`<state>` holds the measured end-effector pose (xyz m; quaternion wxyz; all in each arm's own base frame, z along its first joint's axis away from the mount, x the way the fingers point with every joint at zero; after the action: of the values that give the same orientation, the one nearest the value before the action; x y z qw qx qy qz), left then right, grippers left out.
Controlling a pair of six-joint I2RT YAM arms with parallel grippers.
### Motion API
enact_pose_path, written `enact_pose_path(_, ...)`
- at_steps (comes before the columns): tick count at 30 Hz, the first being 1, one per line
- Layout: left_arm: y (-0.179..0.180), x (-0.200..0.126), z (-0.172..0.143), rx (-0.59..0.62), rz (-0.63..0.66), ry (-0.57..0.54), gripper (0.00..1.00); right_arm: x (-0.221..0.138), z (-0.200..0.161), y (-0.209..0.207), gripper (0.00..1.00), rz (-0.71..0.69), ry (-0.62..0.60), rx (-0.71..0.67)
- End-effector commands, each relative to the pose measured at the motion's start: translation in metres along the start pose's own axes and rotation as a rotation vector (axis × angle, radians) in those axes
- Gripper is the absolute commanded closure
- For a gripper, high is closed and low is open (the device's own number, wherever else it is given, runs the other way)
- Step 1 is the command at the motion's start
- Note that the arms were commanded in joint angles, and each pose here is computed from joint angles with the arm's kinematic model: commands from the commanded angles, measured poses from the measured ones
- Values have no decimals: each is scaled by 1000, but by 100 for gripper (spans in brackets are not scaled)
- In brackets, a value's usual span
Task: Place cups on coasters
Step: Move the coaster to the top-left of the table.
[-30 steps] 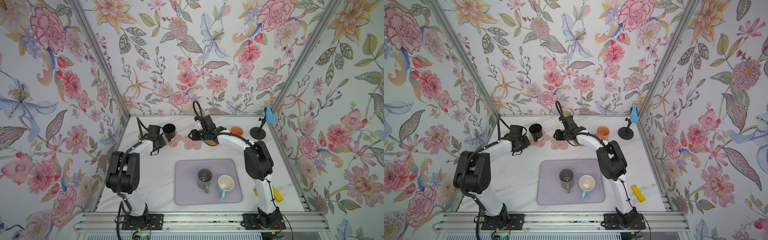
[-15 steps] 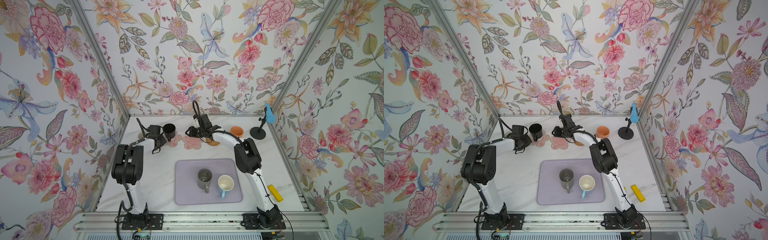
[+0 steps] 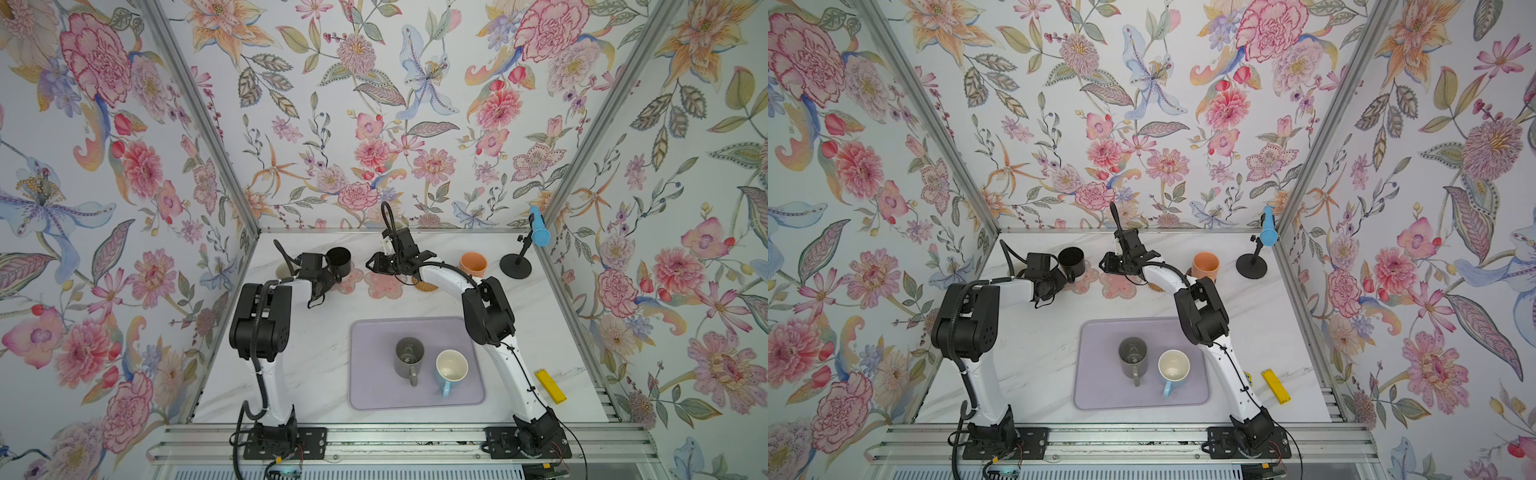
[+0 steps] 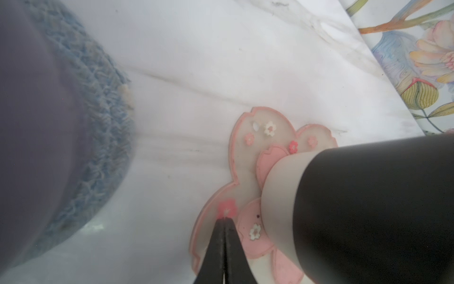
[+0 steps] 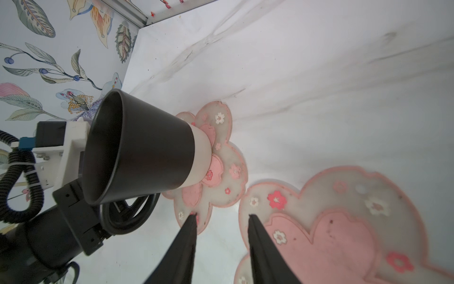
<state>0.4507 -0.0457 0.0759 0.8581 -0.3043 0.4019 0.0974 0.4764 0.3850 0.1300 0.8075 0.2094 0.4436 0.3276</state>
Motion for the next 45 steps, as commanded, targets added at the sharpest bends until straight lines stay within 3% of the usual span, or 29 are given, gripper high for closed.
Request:
enact_pose_path(1, 11, 10, -11, -31, 13, 46, 95, 11, -4, 2, 63, 16, 3, 11)
enact_pose_path(4, 16, 9, -16, -23, 52, 73, 100, 13, -7, 1, 63, 14, 9, 17)
enact_pose_path(11, 36, 3, -37, 0, 151, 162, 100, 12, -7, 1, 62, 13, 9, 16)
enact_pose_path(26, 52, -15, -62, 2, 179, 223, 100, 14, -10, 2, 61, 21, 12, 3)
enact_pose_path(35, 50, -20, -66, 5, 150, 236, 100, 16, -14, 2, 62, 32, 28, 10)
enact_pose_path(42, 28, -26, -61, 93, 157, 230, 100, 11, -16, 2, 61, 24, 32, 11)
enact_pose_path(45, 22, -28, -53, 103, 149, 204, 95, 6, -15, 3, 61, 25, 29, 3)
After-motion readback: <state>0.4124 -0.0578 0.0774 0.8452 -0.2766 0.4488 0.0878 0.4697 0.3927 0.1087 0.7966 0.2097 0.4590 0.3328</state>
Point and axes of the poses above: each gripper's point midway between its finger pads, its own x axis out along the fingers, its own y axis along the line the jaws close on, z = x × y, the point moved 7 cm from there along -x, back along the fingers, and after that the axes turned 2 degrees about x, right-handed, at the moved point
